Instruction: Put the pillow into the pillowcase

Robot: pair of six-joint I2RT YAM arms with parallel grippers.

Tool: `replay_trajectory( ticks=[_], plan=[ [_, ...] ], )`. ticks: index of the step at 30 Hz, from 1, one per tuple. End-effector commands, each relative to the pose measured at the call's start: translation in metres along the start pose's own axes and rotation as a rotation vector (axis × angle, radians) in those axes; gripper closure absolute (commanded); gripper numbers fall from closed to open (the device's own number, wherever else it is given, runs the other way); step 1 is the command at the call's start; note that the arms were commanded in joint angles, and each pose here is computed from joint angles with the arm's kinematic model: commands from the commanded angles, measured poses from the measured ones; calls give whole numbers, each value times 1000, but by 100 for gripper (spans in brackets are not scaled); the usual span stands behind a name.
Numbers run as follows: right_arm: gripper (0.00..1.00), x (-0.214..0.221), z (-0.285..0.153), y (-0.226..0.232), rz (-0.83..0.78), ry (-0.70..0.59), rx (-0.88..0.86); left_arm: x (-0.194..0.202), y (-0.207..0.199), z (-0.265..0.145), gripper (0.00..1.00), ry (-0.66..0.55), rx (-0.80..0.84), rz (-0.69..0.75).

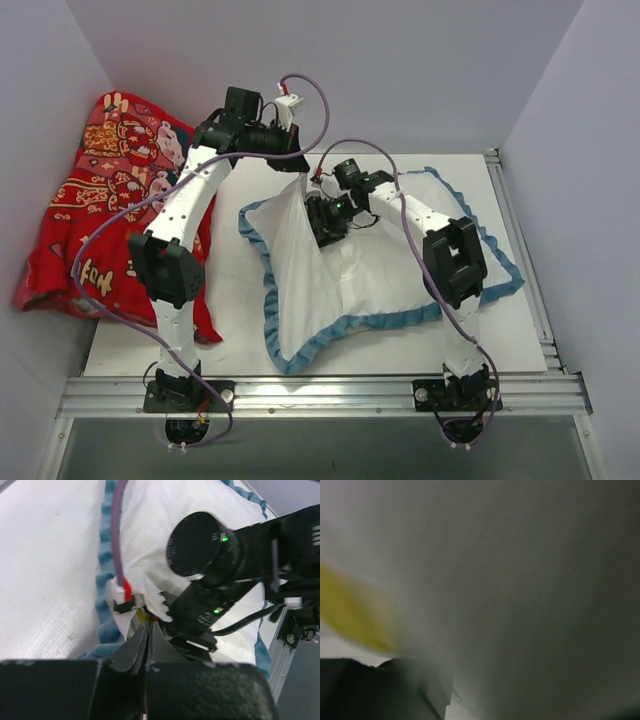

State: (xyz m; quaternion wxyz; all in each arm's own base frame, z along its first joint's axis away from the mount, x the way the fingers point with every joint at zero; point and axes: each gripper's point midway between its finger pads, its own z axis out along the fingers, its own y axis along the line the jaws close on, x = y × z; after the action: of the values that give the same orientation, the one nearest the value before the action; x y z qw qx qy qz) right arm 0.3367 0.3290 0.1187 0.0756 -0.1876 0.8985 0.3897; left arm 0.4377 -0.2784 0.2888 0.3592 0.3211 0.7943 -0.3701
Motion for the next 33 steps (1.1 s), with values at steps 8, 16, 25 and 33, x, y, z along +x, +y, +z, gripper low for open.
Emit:
replay_trajectory(
  ticks=[8,16,25,33],
  plan=[
    [61,6,32,2,172,15,-46,-78,-43,-21,100,-204,80,205],
    [47,-88,-108,-22,70,-327,-35,57,-16,9,100,98,-69,162],
    [46,38,-197,-120,53,-99,316,162,1,68,53,212,-115,144],
    [45,126,-182,-111,-74,183,323,74,11,-7,27,92,-175,96]
  ],
)
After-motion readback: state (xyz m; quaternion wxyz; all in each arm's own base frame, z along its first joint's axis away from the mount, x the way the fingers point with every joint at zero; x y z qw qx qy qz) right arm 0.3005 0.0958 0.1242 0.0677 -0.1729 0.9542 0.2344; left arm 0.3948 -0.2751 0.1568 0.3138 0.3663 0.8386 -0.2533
